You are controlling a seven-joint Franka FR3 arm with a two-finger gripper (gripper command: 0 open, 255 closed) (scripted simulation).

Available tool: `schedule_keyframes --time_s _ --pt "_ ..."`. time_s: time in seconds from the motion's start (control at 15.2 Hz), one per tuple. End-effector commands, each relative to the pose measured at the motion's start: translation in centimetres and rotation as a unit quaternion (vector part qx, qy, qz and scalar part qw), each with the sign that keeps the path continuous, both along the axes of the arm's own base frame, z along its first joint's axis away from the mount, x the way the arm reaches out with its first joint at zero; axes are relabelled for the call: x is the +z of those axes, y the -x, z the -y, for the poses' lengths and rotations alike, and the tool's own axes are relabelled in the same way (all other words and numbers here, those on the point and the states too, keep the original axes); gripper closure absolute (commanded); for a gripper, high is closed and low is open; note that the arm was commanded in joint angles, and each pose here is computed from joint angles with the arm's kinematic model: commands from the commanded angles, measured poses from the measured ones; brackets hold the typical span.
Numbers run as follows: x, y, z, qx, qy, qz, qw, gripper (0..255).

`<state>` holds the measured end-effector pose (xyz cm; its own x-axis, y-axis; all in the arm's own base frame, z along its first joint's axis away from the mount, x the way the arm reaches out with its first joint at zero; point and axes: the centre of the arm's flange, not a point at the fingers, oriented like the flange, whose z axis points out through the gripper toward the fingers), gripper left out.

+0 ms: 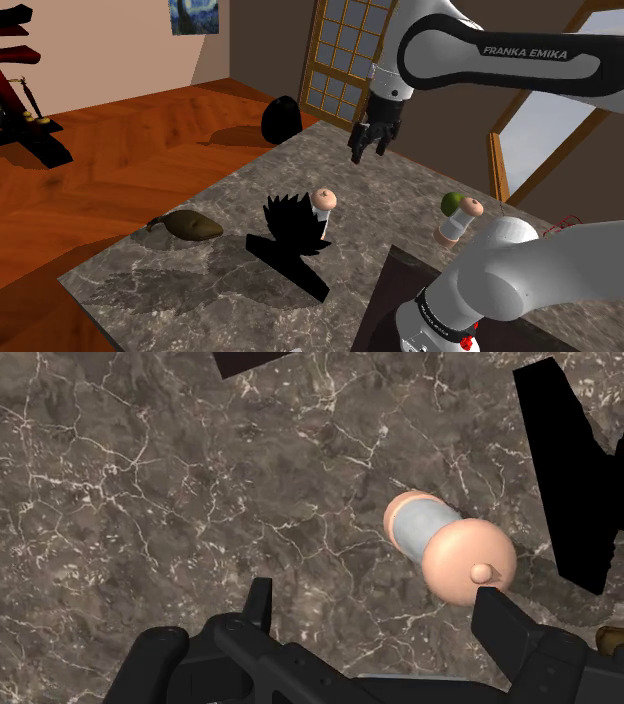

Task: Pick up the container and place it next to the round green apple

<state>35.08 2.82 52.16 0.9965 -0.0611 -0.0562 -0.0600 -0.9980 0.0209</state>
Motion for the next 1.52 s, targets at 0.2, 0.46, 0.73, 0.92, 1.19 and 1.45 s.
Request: schedule_keyframes --time_s 0.2,0.46,0.73,0.92,1.19,1.45 --pt "-4.3 -2.3 -4.6 0.022 -0.006 -0.008 0.9997 0" --pt "-7.9 -4.1 -8.1 0.039 -0.011 -0.014 0.9991 0" --pt "-10.3 -4.3 -8.9 0.043 -0.012 -0.016 0.9989 0" --pt "-11.8 -4.2 -8.9 0.043 -0.012 -0.016 0.9989 0" --pt "-12.7 -4.1 -8.9 0.043 -0.012 -0.016 0.9989 0" --pt "-12.7 -4.1 -8.9 0.043 -0.012 -0.016 0.9989 0"
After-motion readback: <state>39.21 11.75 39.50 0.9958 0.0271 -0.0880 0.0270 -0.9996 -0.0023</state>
